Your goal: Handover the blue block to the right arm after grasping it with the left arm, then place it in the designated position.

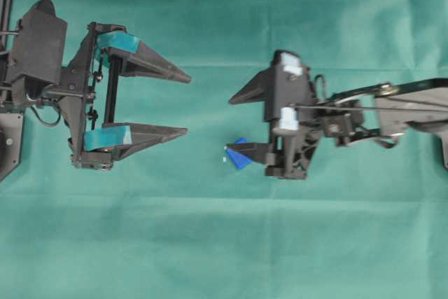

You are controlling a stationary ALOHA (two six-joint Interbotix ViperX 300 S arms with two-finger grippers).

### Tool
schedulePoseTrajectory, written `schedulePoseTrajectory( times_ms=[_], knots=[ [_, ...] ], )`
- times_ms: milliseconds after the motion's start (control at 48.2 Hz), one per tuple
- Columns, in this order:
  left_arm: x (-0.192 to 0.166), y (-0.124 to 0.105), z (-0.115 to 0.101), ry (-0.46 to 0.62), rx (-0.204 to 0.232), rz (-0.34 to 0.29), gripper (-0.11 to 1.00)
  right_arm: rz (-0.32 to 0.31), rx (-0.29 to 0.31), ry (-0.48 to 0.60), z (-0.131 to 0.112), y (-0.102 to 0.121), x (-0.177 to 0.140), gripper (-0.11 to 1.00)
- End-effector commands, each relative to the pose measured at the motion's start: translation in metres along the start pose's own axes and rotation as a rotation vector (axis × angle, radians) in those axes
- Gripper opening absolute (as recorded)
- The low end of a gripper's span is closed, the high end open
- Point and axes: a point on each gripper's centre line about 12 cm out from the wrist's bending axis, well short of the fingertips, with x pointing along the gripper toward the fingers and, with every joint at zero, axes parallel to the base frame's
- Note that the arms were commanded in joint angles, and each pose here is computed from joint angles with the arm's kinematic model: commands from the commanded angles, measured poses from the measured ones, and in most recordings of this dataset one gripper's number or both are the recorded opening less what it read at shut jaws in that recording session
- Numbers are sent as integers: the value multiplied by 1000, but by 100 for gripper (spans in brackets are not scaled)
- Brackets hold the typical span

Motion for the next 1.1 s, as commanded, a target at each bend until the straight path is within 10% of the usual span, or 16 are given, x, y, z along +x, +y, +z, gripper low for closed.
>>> schedulePoseTrajectory(
  times_ms=[0, 539, 1079],
  knots=[
    [-2, -1, 14, -40, 3, -4, 99, 4, -1, -57, 17, 2, -24, 86],
    [-3, -2, 15, -43, 3, -5, 99, 5, -7, -213, 49, -3, -101, 86],
    [-3, -2, 15, -44, 3, -5, 99, 25, -33, -253, 50, -1, -107, 86]
  ],
)
